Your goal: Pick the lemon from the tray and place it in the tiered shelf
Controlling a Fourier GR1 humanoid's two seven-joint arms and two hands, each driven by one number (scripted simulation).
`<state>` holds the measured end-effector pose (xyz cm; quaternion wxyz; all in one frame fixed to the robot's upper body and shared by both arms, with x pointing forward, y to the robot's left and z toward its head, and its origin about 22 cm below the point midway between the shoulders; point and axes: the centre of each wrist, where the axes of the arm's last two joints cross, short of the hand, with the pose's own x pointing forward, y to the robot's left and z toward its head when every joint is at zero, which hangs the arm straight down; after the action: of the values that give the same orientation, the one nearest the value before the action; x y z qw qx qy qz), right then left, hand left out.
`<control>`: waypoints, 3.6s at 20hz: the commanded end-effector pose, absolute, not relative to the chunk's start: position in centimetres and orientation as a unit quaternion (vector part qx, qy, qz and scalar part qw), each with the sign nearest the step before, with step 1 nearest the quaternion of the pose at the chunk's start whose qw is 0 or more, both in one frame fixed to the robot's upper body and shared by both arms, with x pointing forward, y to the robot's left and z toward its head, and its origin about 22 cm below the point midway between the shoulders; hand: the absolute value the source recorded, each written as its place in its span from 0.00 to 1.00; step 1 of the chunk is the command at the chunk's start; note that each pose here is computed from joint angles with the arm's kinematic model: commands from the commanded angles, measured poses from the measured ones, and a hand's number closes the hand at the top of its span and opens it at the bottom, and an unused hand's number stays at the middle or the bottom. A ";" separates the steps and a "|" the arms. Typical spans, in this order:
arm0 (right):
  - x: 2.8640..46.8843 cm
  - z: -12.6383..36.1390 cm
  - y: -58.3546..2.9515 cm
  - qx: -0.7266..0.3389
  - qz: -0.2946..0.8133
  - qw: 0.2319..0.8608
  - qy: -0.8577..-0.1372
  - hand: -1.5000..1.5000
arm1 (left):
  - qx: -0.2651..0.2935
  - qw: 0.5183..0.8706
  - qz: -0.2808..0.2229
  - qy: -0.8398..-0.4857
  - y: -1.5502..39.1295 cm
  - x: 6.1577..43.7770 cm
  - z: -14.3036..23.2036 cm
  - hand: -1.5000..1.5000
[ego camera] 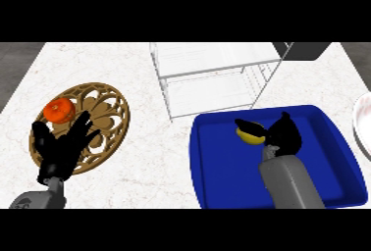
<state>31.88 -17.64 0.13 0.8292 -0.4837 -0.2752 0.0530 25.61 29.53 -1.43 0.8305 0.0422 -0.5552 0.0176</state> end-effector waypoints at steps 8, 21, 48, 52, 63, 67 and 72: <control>31.7 -2.5 -15.0 -0.456 0.065 0.845 -0.271 1.00 | 0.041 0.851 0.020 -0.522 28.9 25.1 -2.0 0.50; 24.6 6.3 -1.3 -0.173 0.478 0.612 -0.606 1.00 | 0.025 0.853 -0.001 -0.521 27.8 25.3 -3.1 0.50; 26.0 33.7 -6.6 -0.295 0.262 0.557 -0.731 1.00 | 0.053 0.843 0.022 -0.535 30.3 24.8 -2.5 0.50; 28.2 36.4 -8.1 -0.306 0.257 0.558 -0.727 1.00 | 0.045 0.845 0.017 -0.532 30.0 25.5 -1.8 0.50; 35.8 36.3 -8.7 -0.311 0.325 0.551 -0.703 1.00 | 0.035 0.845 0.012 -0.533 28.3 25.0 -1.7 0.50; 38.1 33.8 -10.8 -0.321 0.331 0.542 -0.703 1.00 | 0.039 0.847 0.019 -0.530 28.1 25.0 -2.0 0.50; 40.1 32.4 -9.4 -0.330 0.331 0.541 -0.699 1.00 | 0.039 0.850 0.017 -0.525 29.0 23.7 -3.2 0.50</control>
<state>38.55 -9.15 33.54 0.5454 -0.3222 -0.7018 0.3258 25.12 28.80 -1.28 0.8280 0.0403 -0.5590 0.0158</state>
